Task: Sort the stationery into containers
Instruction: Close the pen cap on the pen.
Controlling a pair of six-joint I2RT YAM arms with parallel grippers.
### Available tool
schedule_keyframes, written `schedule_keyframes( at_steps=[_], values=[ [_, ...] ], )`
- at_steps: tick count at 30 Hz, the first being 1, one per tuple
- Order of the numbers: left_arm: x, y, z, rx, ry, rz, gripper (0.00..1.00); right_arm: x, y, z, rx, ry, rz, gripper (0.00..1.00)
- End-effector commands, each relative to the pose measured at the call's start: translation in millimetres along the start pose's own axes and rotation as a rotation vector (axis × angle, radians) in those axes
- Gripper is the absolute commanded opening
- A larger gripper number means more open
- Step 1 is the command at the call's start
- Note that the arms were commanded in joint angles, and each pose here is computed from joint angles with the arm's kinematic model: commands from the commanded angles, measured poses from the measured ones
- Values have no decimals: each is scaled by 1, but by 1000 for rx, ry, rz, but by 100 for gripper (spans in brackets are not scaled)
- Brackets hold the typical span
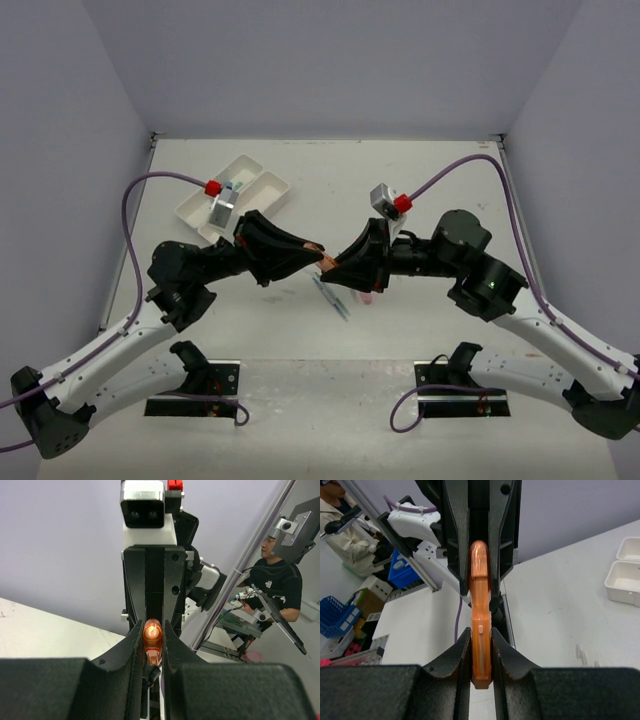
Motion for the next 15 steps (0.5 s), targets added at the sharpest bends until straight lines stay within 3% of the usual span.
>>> schedule_keyframes(
  at_steps=[1,7,12,15],
  values=[
    [4,3,22,6,36,35,0,-9,23,-52,47,-165,-29,0],
    [15,10,54,72,65,16,0,-36,37,-104,114,-209,-43,0],
    [27,9,69,94,93,4,0,-55,25,-116,128,-203,-33,0],
    [30,29,65,60,155,-197,0,-58,-7,-94,116,-159,36,2]
  ],
)
Point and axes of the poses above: each gripper's point midway between its finger pads, its own x axis back along the fingers, its own y axis along the line the jaws close on, z = x × y, the point moved 6 cm from there along x, back along the fingers, and after that the axes turned 15 degrees about -x, right-handed, at the moved point
